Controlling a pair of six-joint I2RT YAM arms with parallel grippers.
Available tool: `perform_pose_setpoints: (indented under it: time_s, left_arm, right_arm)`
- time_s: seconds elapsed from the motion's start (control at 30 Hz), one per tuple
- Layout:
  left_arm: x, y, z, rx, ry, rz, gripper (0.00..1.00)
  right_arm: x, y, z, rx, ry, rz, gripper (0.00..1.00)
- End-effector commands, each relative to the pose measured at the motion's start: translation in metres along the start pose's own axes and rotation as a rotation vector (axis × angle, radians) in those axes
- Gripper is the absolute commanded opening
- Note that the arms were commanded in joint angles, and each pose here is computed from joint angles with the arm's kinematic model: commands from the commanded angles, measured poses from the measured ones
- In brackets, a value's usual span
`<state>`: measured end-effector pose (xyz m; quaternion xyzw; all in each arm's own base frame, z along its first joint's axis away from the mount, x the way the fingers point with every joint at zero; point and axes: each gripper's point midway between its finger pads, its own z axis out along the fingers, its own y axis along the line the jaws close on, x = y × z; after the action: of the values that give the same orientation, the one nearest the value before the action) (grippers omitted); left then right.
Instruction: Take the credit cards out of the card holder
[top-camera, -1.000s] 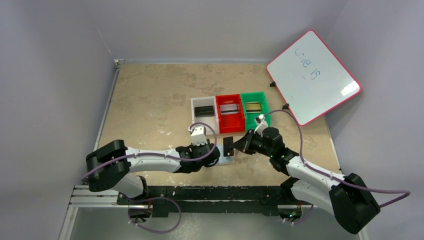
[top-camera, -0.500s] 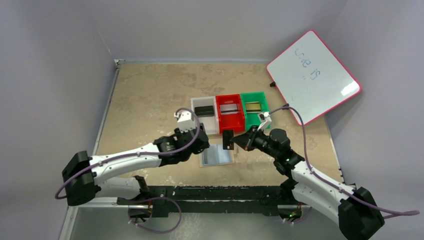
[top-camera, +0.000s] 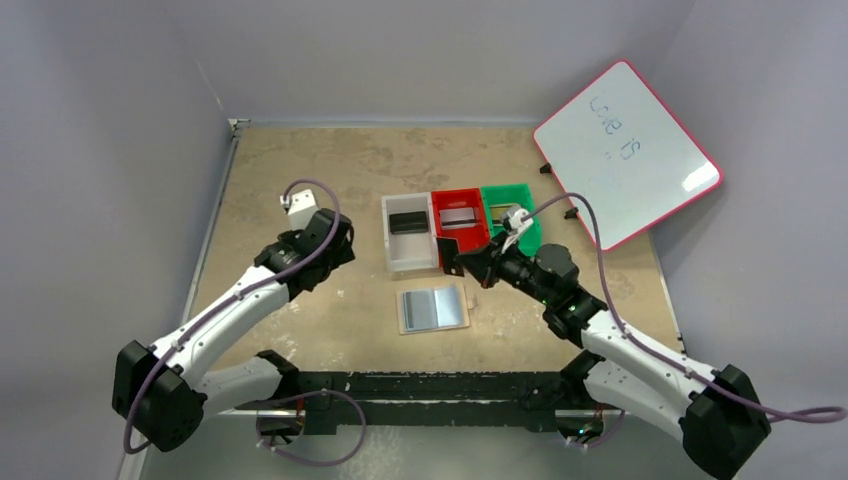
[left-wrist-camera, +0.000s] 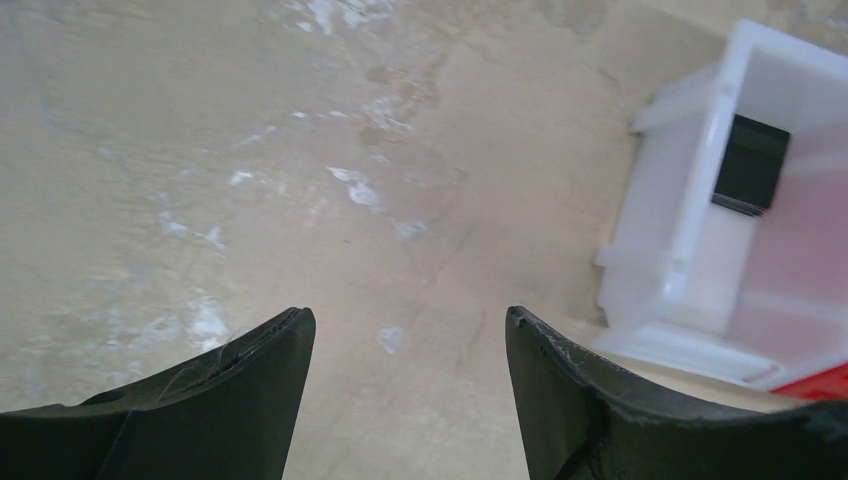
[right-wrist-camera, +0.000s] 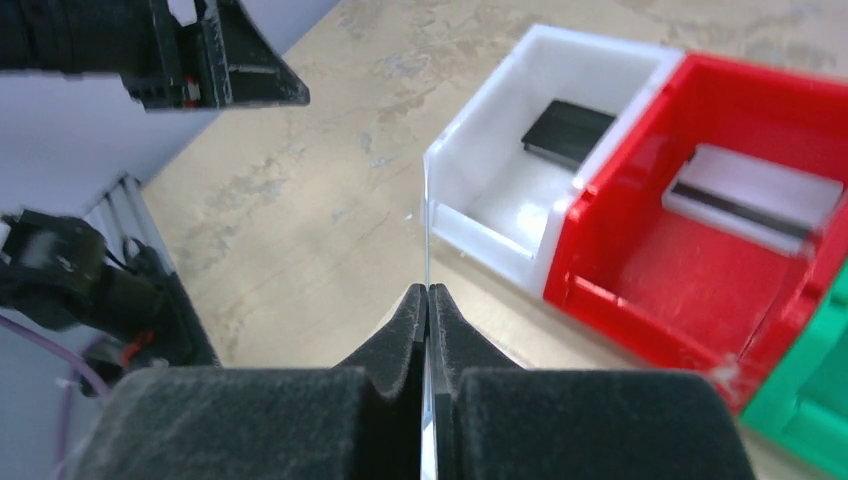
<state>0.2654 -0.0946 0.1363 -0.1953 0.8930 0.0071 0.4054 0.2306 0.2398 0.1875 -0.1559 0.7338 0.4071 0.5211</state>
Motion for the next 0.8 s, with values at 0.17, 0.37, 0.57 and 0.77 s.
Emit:
perform_pose_setpoints:
  time_s: [0.17, 0.37, 0.57, 0.77]
  left_arm:
    - [-0.033, 0.048, -0.013, -0.15, -0.12, 0.112, 0.72]
    - [-0.053, 0.056, -0.027, -0.162, -0.209, 0.064, 0.72]
    - [-0.065, 0.068, -0.039, -0.197, -0.268, 0.016, 0.72]
    - [-0.071, 0.076, -0.048, -0.206, -0.303, -0.019, 0.72]
  right_arm:
    - [-0.04, 0.019, 0.046, 0.007, -0.038, -0.595, 0.0]
    - [-0.041, -0.005, 0.087, 0.078, 0.066, -0.812, 0.0]
    - [-0.033, -0.017, 0.12, 0.072, 0.183, -0.969, 0.0]
    - [-0.028, -0.026, 0.145, 0.07, 0.267, -1.056, 0.0]
